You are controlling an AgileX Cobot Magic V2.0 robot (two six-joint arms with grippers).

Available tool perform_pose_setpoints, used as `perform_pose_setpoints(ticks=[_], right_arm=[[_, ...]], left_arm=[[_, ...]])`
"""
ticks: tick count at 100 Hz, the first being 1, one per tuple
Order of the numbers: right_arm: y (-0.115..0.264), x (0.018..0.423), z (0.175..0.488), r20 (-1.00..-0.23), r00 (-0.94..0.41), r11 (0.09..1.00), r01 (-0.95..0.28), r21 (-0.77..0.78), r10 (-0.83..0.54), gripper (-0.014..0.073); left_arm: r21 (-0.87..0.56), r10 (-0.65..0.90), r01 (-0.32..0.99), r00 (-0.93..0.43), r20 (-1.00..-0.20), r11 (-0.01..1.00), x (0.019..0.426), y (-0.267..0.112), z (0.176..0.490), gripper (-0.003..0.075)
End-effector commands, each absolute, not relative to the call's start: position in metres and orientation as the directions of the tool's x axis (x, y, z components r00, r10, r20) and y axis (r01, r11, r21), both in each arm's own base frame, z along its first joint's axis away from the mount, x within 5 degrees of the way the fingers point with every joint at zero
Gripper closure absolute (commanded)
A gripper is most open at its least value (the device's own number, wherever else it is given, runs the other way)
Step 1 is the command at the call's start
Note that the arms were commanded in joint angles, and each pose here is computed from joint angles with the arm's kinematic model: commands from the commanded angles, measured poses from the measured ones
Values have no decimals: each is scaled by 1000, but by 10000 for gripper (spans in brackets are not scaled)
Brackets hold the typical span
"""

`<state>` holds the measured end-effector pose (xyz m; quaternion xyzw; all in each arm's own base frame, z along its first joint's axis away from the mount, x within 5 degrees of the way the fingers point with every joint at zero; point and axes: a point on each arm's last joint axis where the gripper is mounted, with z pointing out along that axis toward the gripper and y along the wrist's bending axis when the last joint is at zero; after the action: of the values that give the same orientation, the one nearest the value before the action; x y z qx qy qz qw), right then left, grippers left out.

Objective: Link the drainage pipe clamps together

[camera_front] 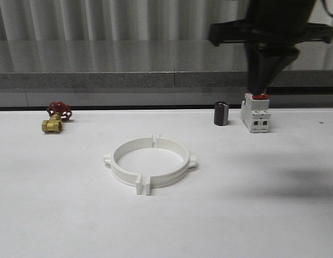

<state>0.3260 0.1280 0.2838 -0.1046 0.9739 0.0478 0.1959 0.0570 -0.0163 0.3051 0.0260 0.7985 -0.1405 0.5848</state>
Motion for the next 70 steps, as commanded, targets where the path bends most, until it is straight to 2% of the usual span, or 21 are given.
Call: perform_pose_setpoints(ticks=[1,16,41,57,70], right_arm=[[101,312,313,-521,-843,980,-189,58,-132,663],[63,287,322,-591,-805,993,-101,69,-41,663],[13,238,318,-626,-774,996,57,73,90,663],[-3,204,318,-665,-733,989,122,81,145,663],[-5,182,325,-724,-674,989,124,84,146,663]], left_arm=[[-212,-161,219,-230,-960,952,58,-17,320,740],[-212,-161,219,-230,-960,952,58,-17,320,740],[-212,-161,219,-230,-960,952,58,-17,320,740],[-212,-161,219,-230,-960,952,58,-17,320,740],[-212,-161,219,-230,-960,952,58,-17,320,740]])
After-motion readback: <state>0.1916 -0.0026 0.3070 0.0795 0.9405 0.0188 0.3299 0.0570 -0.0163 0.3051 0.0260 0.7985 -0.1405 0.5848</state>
